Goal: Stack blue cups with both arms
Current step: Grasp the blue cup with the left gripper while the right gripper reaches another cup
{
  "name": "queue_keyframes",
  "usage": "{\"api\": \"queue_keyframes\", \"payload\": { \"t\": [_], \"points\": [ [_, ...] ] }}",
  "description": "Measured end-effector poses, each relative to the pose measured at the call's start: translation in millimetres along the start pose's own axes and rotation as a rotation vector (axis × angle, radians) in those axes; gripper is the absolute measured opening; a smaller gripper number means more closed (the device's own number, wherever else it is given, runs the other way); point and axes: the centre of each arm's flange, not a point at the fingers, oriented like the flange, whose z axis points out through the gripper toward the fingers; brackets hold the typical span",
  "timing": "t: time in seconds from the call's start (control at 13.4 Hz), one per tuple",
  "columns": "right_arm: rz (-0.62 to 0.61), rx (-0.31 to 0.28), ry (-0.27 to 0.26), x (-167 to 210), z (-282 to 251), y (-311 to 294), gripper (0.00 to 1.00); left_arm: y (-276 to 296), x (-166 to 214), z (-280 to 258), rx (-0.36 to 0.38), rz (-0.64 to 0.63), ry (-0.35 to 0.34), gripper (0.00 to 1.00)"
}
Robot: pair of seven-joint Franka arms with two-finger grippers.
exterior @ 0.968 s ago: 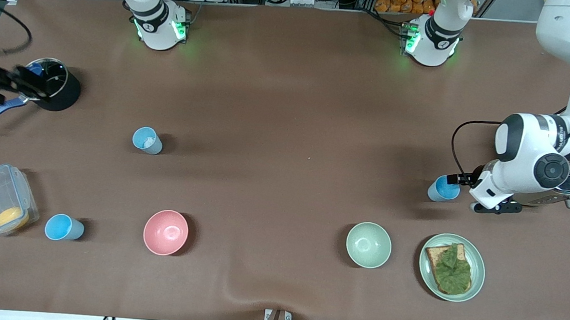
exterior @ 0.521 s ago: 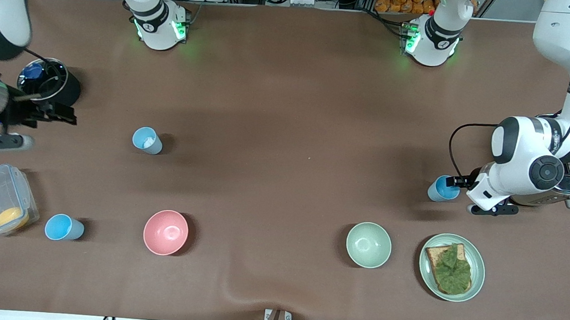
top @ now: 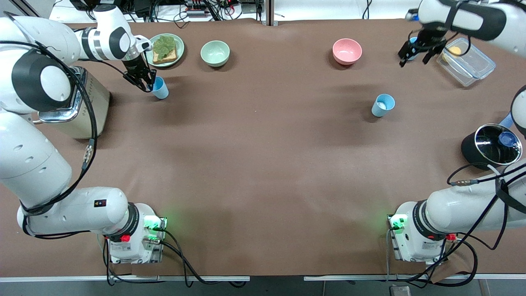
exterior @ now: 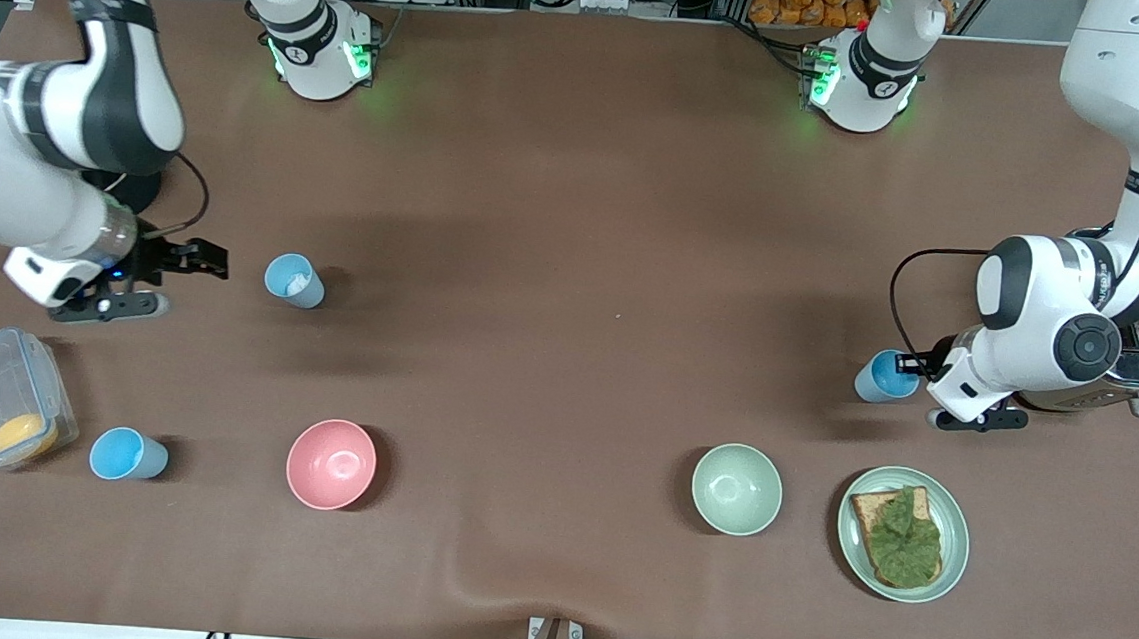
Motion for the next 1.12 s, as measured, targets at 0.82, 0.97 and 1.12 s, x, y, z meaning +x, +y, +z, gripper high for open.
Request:
{"api": "queue_keyframes", "payload": {
  "t": [0.82,0.97,1.12],
  "points": [
    [-0.006,-0.017,0.072,-27,122,-8,1.00,38,-54,-186,-0.011,-0.010,-0.011,0.04],
    [-0.004,-0.014,0.066,-30,136,-10,1.00,62,-84,-248,0.005,-0.008,-0.034,0.04],
    [-0.003,-0.010,0.063,-31,139,-12,1.00,87,-102,-287,0.012,0.031,-0.034,0.04]
  ]
}}
